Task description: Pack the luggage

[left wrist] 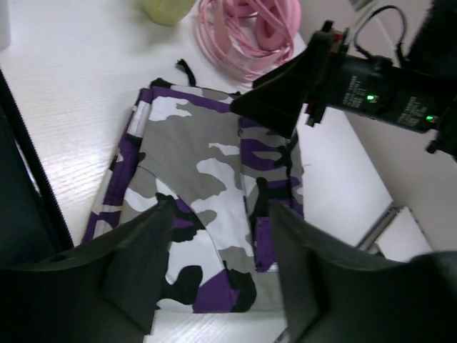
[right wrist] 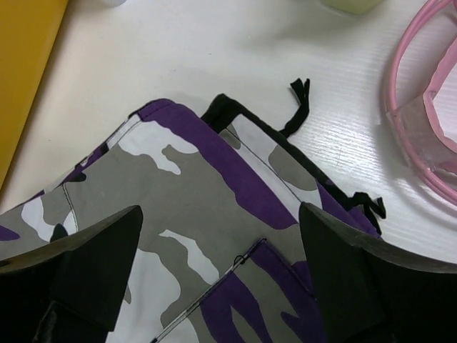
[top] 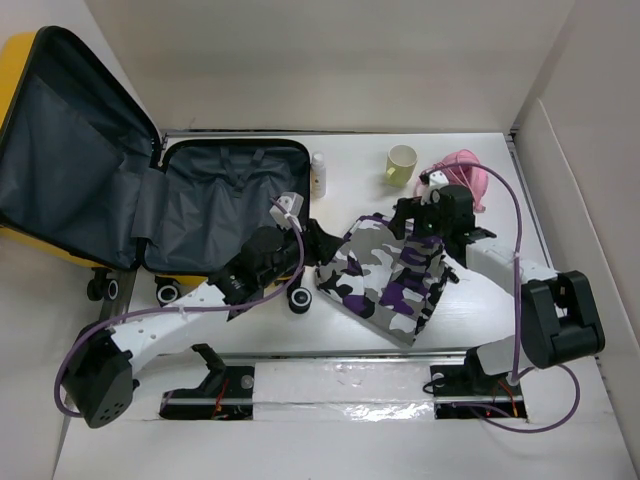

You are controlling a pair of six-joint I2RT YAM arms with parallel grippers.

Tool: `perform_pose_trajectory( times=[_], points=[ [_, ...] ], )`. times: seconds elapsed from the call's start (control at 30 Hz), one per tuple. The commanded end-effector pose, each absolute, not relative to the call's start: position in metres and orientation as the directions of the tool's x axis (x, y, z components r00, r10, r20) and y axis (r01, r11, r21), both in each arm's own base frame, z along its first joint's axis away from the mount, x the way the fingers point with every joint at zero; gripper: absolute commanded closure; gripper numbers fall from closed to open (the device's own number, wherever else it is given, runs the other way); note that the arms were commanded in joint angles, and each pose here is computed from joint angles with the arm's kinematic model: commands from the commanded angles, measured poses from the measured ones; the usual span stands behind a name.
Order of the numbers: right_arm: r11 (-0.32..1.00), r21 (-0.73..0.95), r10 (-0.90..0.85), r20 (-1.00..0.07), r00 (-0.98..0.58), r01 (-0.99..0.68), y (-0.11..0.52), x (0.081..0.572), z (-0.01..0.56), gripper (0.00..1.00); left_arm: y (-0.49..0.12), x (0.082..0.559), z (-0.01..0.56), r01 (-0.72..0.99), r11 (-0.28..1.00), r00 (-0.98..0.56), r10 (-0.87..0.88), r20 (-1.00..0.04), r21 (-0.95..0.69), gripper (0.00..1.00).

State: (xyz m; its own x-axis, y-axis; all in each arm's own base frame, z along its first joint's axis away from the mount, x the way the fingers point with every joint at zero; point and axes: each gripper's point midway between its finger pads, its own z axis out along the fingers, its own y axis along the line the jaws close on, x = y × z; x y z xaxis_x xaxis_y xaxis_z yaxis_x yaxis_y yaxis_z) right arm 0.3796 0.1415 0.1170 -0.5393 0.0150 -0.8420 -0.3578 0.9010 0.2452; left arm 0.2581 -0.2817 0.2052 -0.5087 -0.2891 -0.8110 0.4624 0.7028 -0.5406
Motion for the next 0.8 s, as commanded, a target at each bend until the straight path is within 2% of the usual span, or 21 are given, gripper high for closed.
perform_pose_trajectory(
  times=[0.0,0.07,0.13,0.17,0.2,0.3,0.37,0.47,0.57,0.6,0.63,0.67,0.77],
  points=[
    [0.888,0.218,-0.02,-0.86,-0.509,-0.404,0.154,0.39,0.132,0.0,-0.29,0.24,0.231,0.532,0.613,-0.5,-0.329,-0.801,-0.584,0.52],
    [0.892,0.219,-0.035,-0.839,-0.543,-0.396,0.157,0.393,0.116,0.0,-0.297,0.229,0.227,0.541,0.615,-0.514,-0.299,-0.804,-0.574,0.59],
    [0.892,0.226,-0.049,-0.811,-0.582,-0.391,0.161,0.402,0.102,0.0,-0.297,0.23,0.219,0.517,0.639,-0.525,-0.288,-0.801,-0.569,0.82],
    [0.893,0.234,-0.058,-0.788,-0.613,-0.384,0.16,0.399,0.088,0.0,-0.297,0.23,0.217,0.513,0.64,-0.53,-0.288,-0.798,-0.572,0.82],
    [0.893,0.237,-0.056,-0.785,-0.617,-0.383,0.162,0.405,0.088,0.0,-0.296,0.228,0.213,0.509,0.638,-0.539,-0.287,-0.792,-0.578,0.9],
    [0.887,0.266,-0.057,-0.748,-0.661,-0.377,0.171,0.406,0.065,0.03,-0.294,0.224,0.197,0.489,0.646,-0.57,-0.272,-0.776,-0.586,0.97],
    [0.882,0.291,-0.04,-0.739,-0.673,-0.372,0.176,0.409,0.059,0.09,-0.291,0.221,0.184,0.472,0.657,-0.589,-0.261,-0.764,-0.588,0.97],
    [0.875,0.323,-0.016,-0.726,-0.688,-0.361,0.18,0.408,0.048,0.3,-0.288,0.217,0.168,0.445,0.669,-0.617,-0.252,-0.745,-0.595,0.92],
    [0.885,0.35,0.053,-0.731,-0.68,-0.306,0.167,0.414,0.048,0.75,-0.293,0.209,0.148,0.439,0.673,-0.662,-0.206,-0.72,-0.596,0.84],
    [0.888,0.367,0.087,-0.727,-0.681,-0.278,0.162,0.414,0.049,0.91,-0.295,0.208,0.144,0.437,0.68,-0.666,-0.196,-0.72,-0.589,0.78],
    [0.889,0.376,0.118,-0.741,-0.661,-0.262,0.156,0.418,0.055,0.98,-0.304,0.2,0.139,0.45,0.681,-0.677,-0.162,-0.718,-0.578,0.75],
    [0.896,0.393,0.182,-0.747,-0.639,-0.205,0.139,0.417,0.06,1.0,-0.306,0.204,0.133,0.432,0.719,-0.667,-0.152,-0.729,-0.545,0.71],
    [0.908,0.41,0.29,-0.77,-0.568,-0.092,0.104,0.418,0.076,1.0,-0.318,0.195,0.124,0.428,0.743,-0.678,-0.113,-0.727,-0.515,0.63]
  ],
)
